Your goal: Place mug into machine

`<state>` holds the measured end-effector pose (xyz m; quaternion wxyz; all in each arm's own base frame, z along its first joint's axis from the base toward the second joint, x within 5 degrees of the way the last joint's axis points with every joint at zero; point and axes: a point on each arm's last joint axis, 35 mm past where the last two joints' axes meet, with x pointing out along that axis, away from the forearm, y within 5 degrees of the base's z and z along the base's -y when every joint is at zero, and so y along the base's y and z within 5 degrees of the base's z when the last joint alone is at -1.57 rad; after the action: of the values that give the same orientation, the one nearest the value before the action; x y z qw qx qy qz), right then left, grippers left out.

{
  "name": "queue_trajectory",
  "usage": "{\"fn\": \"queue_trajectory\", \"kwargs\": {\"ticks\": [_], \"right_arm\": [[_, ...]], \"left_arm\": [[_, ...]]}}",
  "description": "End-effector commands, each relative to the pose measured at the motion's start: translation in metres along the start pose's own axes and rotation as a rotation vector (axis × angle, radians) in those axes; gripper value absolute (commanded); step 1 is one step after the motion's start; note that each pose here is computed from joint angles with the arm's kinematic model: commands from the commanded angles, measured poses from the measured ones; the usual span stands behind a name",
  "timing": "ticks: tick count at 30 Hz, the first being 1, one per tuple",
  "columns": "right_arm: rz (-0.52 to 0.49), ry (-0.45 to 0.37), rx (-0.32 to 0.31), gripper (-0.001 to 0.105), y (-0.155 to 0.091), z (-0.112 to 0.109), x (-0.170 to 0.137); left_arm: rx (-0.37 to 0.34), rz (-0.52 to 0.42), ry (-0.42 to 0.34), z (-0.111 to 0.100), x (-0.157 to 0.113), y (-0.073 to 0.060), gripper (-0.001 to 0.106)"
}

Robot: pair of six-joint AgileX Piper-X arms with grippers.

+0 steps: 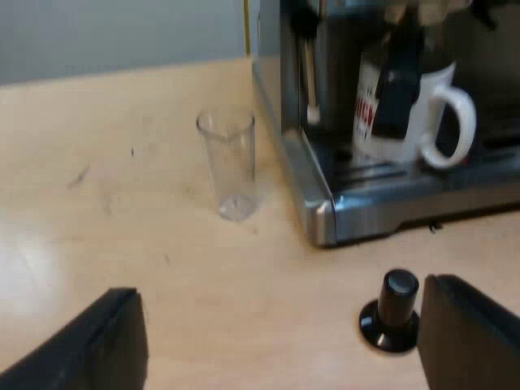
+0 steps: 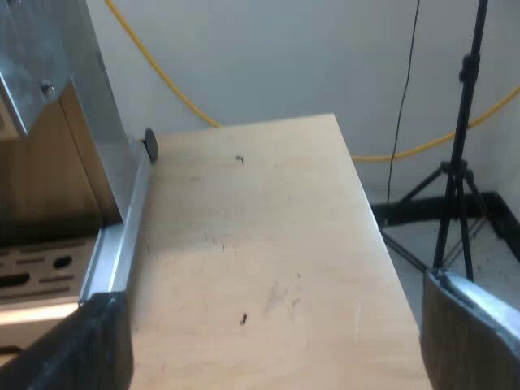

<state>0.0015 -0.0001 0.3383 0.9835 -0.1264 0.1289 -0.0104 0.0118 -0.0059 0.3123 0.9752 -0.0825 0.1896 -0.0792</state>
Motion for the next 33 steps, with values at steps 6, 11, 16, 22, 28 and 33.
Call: {"fn": "queue_trajectory", "kwargs": {"ticks": [6, 11, 16, 22, 28, 33], "right_arm": [[0.022, 0.095, -0.009, 0.072, 0.005, -0.020, 0.024], [0.038, 0.151, -0.009, 0.072, 0.009, -0.035, 0.036], [0.036, 0.146, -0.009, 0.072, 0.010, -0.037, 0.041], [0.036, 0.146, -0.009, 0.072, 0.010, -0.037, 0.041], [0.039, 0.145, -0.010, 0.072, 0.010, -0.037, 0.041], [0.040, 0.145, -0.010, 0.072, 0.010, -0.037, 0.041]], "left_arm": [[-0.001, 0.014, 0.018, -0.015, 0.032, 0.008, 0.069], [0.004, 0.012, 0.004, -0.015, 0.035, 0.008, 0.069], [0.004, 0.012, 0.004, -0.015, 0.035, 0.008, 0.069], [0.004, 0.012, 0.004, -0.015, 0.035, 0.008, 0.069], [0.004, 0.012, 0.004, -0.015, 0.035, 0.008, 0.069], [0.004, 0.012, 0.004, -0.015, 0.035, 0.008, 0.069]]}}
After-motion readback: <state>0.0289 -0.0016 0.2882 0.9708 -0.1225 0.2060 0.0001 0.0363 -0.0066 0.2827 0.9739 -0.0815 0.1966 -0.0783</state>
